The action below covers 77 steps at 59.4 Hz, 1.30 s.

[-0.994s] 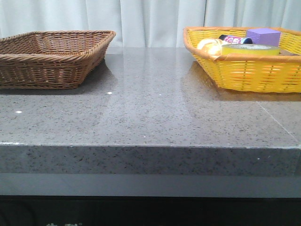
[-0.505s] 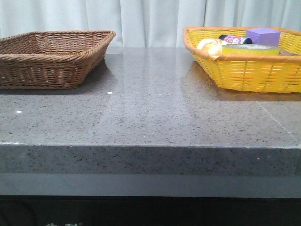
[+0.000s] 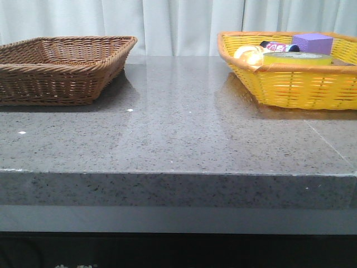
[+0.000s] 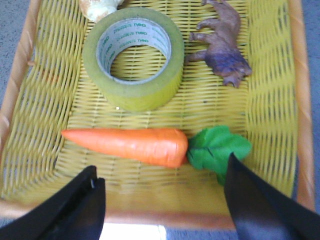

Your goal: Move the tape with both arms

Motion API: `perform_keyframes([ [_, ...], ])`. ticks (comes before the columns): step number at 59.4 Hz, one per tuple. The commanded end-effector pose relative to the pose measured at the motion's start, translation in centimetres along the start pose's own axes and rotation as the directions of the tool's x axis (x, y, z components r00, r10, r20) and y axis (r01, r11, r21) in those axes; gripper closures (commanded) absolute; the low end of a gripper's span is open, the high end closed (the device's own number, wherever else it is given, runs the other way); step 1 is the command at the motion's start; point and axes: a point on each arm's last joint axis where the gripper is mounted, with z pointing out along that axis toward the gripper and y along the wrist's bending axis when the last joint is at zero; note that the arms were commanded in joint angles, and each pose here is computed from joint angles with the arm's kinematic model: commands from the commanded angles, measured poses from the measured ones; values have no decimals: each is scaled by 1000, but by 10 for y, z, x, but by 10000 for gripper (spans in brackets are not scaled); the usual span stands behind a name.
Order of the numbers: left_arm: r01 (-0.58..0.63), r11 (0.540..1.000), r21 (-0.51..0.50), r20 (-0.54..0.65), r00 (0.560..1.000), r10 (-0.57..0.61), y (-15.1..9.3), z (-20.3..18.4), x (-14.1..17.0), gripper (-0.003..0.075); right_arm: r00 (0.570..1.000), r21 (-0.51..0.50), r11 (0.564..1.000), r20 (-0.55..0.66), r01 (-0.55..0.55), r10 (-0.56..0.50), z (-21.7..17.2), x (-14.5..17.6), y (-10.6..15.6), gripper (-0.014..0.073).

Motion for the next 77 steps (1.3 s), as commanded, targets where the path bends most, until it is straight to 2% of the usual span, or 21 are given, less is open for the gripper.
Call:
perform_keyframes([
  [1,-3,999,34,112,994,-1,-6,-6,-17,153,999,-12,1000,48,-12,13,2,-25,1,77],
  [21,-6,998,57,112,994,-1,-9,-6,-17,153,996,-7,998,-65,-64,64,74,-75,0,78],
  [45,-4,998,58,112,994,-2,-9,-6,-17,153,984,1,998,-167,-68,67,144,-92,-4,80],
  [59,-4,998,58,112,994,-2,-9,-6,-17,153,977,5,997,-201,-71,70,164,-88,-6,270],
  [71,-4,998,58,112,994,-2,-9,-6,-17,153,975,5,997,-209,-71,70,167,-87,-6,289],
  [77,-4,998,58,112,994,-2,-9,-6,-17,153,973,6,998,-218,-70,70,167,-86,-6,404],
])
